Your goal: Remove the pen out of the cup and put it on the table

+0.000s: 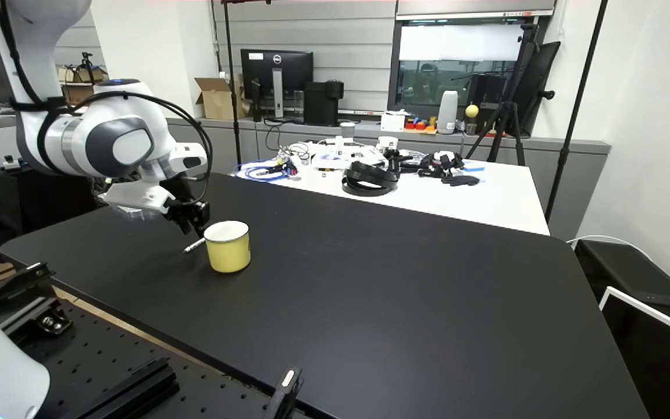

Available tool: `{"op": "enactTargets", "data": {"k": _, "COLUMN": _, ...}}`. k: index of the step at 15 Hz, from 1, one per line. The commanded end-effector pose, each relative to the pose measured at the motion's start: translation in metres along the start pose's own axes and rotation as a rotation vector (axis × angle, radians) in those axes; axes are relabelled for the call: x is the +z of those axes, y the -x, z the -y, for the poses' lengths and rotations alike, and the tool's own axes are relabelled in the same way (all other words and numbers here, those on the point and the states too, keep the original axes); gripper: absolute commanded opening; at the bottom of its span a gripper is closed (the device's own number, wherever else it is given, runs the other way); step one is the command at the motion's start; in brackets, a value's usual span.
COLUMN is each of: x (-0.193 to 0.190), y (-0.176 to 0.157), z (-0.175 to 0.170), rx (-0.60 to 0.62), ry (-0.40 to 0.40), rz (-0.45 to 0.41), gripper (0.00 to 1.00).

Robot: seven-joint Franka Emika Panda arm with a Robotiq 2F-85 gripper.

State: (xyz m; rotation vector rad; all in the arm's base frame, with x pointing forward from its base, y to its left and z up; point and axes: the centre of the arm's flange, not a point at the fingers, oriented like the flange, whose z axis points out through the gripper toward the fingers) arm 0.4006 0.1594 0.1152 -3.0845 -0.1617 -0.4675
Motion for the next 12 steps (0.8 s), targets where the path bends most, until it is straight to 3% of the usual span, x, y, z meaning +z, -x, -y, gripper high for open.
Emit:
{"op": "enactTargets", "data": {"k": 1, "x": -0.014, "y": -0.021, "z": 0.002, "rx": 0.049, "ry": 0.009, "rz": -0.020, "gripper": 0.75}}
{"op": "enactTargets", "data": {"k": 5, "x": -0.025, "y": -0.035, "z": -0.003, "rx": 0.062, "ry": 0.011, "rz": -0.043, "gripper": 0.99}}
{"op": "enactTargets", "data": {"k": 6, "x": -0.027, "y": -0.036, "z": -0.003, "rx": 0.071, "ry": 0.009, "rz": -0.043, "gripper": 1.00}}
{"op": "enactTargets", "data": {"k": 7, "x": -0.014, "y": -0.028, "z": -0.008, "rx": 0.028, "ry": 0.009, "rz": -0.044, "gripper": 0.90}}
{"op": "enactTargets", "data": {"k": 9, "x": -0.017, "y": -0.031, "z": -0.008, "rx": 0.033, "ry": 0.007, "rz": -0.047, "gripper": 1.00}}
{"op": "enactTargets", "data": {"k": 12, "x": -0.019, "y": -0.032, "z": -0.008, "rx": 0.037, "ry": 0.006, "rz": -0.048, "gripper": 1.00}}
